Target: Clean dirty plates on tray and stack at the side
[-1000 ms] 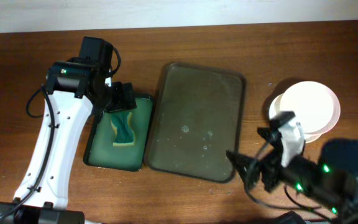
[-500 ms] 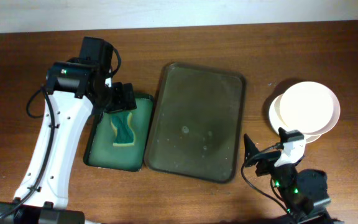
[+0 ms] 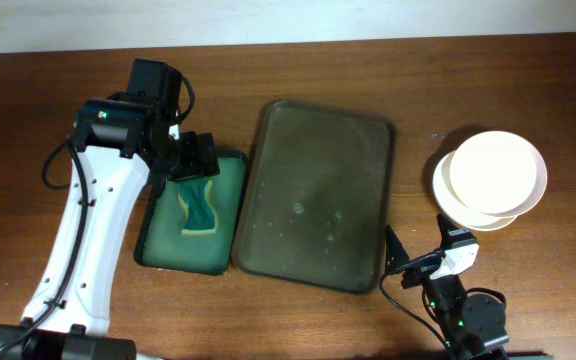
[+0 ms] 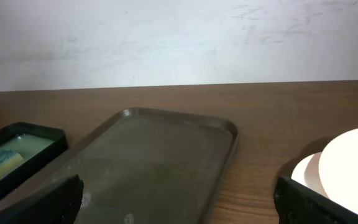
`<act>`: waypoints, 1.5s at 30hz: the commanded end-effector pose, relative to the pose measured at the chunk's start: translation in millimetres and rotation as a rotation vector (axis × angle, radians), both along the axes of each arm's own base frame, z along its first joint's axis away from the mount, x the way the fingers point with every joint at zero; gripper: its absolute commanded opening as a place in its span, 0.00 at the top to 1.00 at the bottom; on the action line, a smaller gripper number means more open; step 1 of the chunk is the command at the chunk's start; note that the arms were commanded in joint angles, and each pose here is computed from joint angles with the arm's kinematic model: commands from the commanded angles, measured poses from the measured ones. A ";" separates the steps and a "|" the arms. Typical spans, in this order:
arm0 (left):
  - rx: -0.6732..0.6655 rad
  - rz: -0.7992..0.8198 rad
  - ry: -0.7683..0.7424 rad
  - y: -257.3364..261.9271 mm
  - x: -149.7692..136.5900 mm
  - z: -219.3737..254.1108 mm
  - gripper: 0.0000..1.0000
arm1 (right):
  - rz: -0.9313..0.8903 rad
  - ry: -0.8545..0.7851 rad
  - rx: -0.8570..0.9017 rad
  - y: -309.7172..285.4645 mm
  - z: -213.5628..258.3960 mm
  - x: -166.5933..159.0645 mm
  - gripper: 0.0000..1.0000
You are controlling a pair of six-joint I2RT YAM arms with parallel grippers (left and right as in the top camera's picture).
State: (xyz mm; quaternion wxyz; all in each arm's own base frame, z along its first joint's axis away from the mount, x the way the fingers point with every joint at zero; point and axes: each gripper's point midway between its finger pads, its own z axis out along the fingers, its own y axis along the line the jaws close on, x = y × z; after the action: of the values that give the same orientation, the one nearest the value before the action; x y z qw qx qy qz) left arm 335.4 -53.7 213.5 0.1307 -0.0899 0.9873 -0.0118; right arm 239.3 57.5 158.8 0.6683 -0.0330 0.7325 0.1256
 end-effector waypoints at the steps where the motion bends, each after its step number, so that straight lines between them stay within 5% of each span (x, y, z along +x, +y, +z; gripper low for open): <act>1: -0.008 -0.009 -0.019 -0.7 -0.6 6.8 0.01 | 0.000 0.000 -0.004 -0.5 -2.7 0.1 0.02; 12: -0.002 0.005 -0.046 6.1 -6.7 17.7 0.01 | 0.000 0.000 -0.004 -0.5 -2.7 0.1 0.02; 16: 0.013 0.036 -0.343 26.6 -53.2 82.9 0.01 | 0.000 0.000 -0.003 -0.5 -2.6 0.1 0.02; 21: 0.059 0.035 -0.698 49.7 -84.2 102.4 0.01 | 0.000 0.000 -0.004 -0.5 -2.7 0.1 0.02; 30: -0.017 0.050 -1.088 56.8 -109.6 -9.7 0.01 | 0.000 0.000 -0.004 -0.5 -2.7 0.1 0.02; 35: -0.018 0.053 -1.146 57.1 -96.5 -61.8 0.01 | 0.000 0.000 -0.003 -0.5 -2.6 0.1 0.02; 45: -0.024 0.049 -1.232 56.0 -89.5 -56.3 0.01 | 0.000 0.000 -0.003 -0.5 -2.6 0.1 0.02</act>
State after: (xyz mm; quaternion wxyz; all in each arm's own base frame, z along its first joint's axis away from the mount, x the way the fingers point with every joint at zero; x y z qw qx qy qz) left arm 245.8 4.5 158.3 0.6743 -0.1012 0.7281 -0.0699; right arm 239.1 58.2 159.3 0.6691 -0.0343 0.7314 0.1271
